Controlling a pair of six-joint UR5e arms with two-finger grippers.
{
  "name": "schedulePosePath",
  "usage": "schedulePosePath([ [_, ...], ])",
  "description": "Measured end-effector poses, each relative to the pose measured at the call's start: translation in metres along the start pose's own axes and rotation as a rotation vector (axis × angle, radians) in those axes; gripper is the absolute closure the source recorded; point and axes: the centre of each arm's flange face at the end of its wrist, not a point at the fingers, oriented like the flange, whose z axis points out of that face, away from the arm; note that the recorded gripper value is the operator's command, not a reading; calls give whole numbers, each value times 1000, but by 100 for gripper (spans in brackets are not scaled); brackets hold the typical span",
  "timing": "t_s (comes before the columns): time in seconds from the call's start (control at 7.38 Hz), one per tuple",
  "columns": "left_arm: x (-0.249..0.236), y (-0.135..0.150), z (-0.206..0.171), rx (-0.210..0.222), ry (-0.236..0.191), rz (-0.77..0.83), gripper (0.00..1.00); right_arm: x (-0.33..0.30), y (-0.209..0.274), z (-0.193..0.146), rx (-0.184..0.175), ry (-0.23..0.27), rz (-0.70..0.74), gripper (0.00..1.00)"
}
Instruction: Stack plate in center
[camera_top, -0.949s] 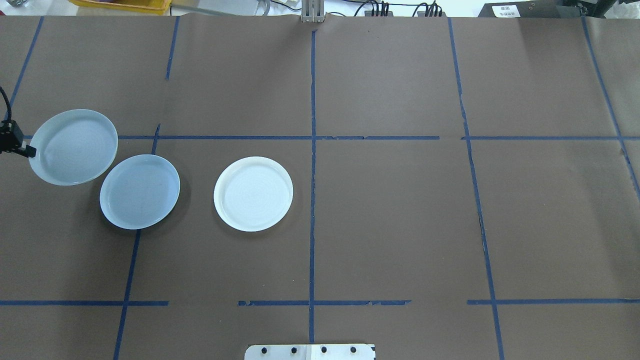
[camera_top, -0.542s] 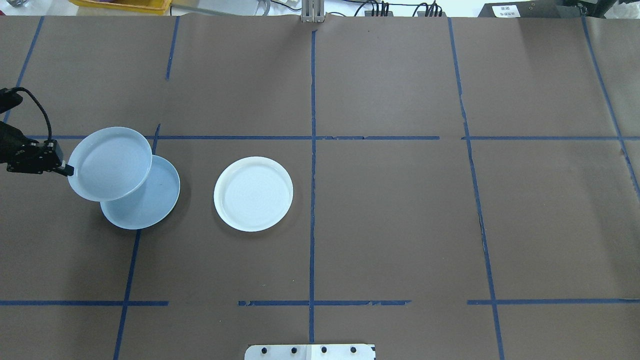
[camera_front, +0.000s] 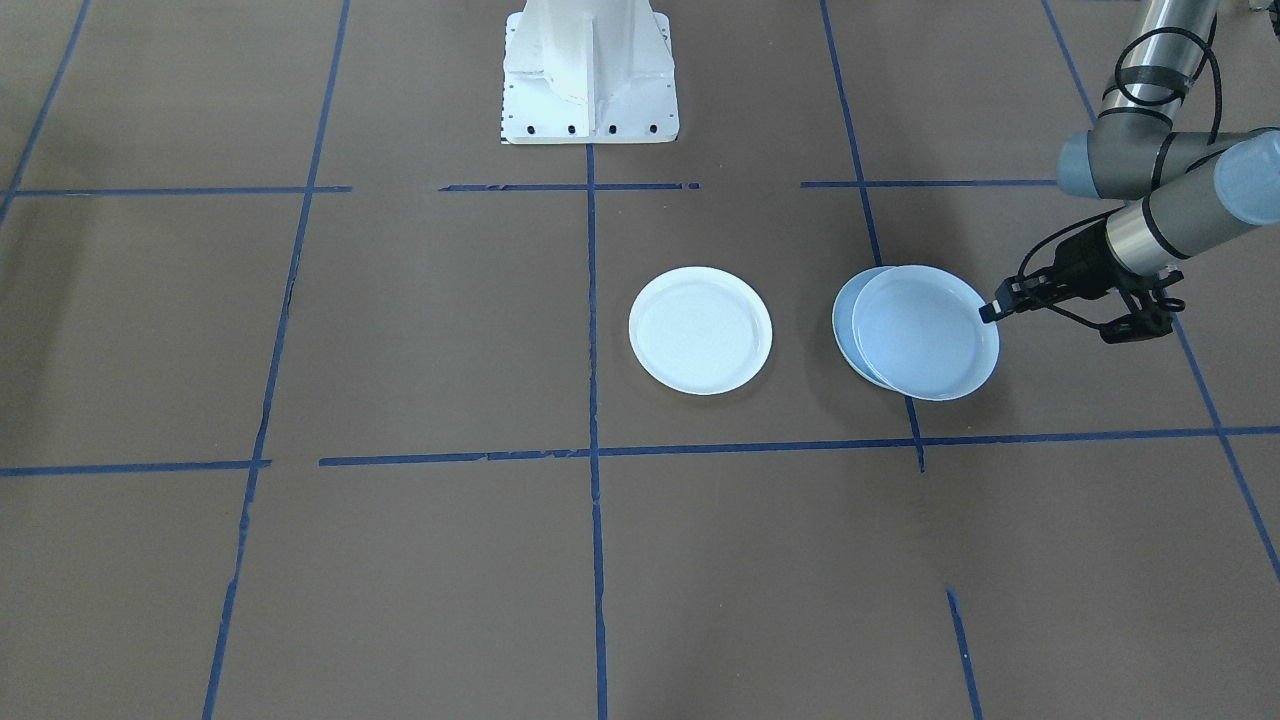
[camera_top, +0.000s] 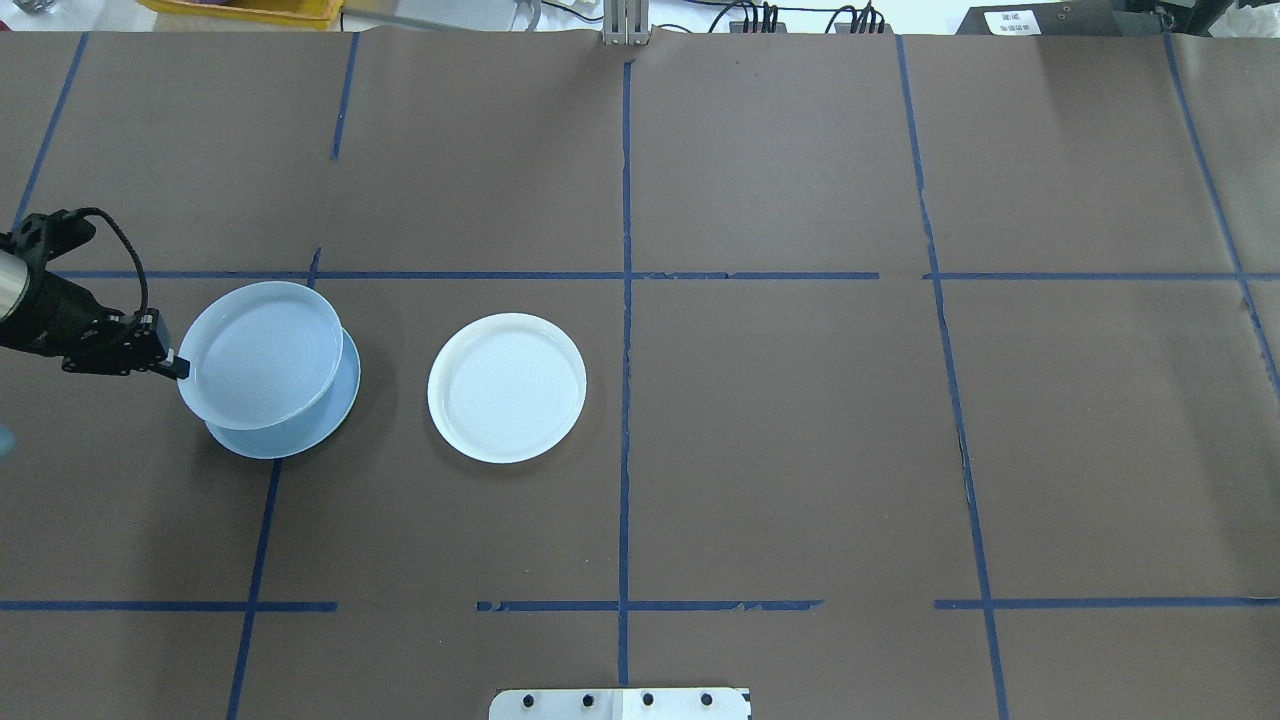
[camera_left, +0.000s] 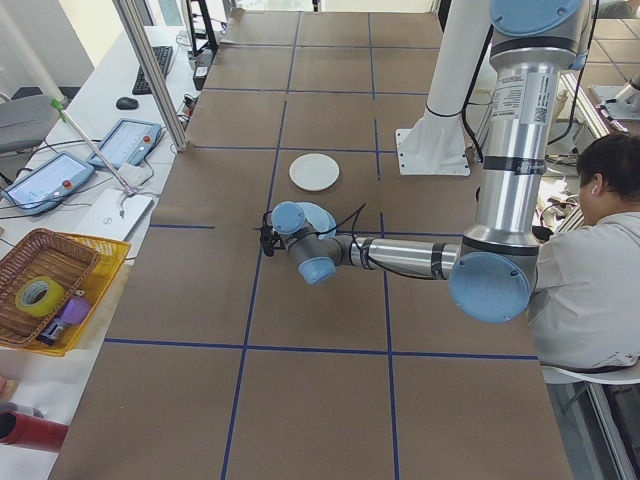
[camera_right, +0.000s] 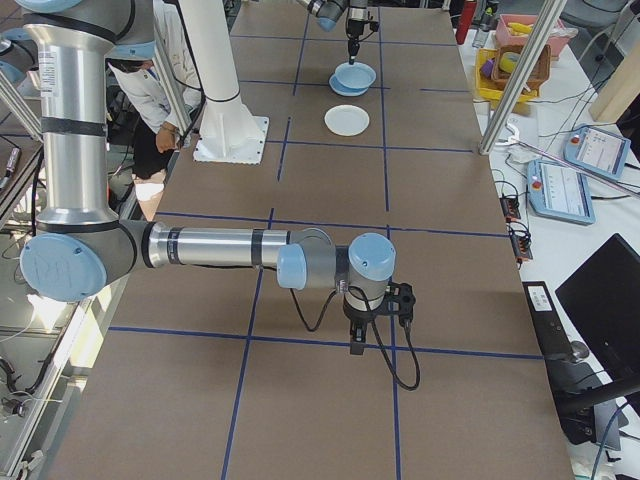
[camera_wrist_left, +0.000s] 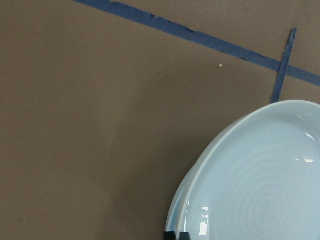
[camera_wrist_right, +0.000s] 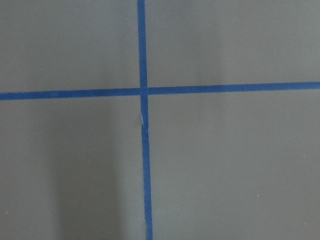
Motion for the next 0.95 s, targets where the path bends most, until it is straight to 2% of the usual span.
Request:
schedulePosePath([
  [0.27, 4, 3, 3, -5, 5, 9, 0, 0, 0, 0, 0, -1, 0, 0],
  [0.54, 28, 10, -5, -1, 34, 19, 0, 0, 0, 0, 0, 0, 0, 0],
  [0.81, 85, 16, -4, -8, 81, -21, 0, 0, 0, 0, 0, -1, 0, 0],
  [0.95, 122, 19, 13, -8, 96, -55, 0, 0, 0, 0, 0, -1, 0, 0],
])
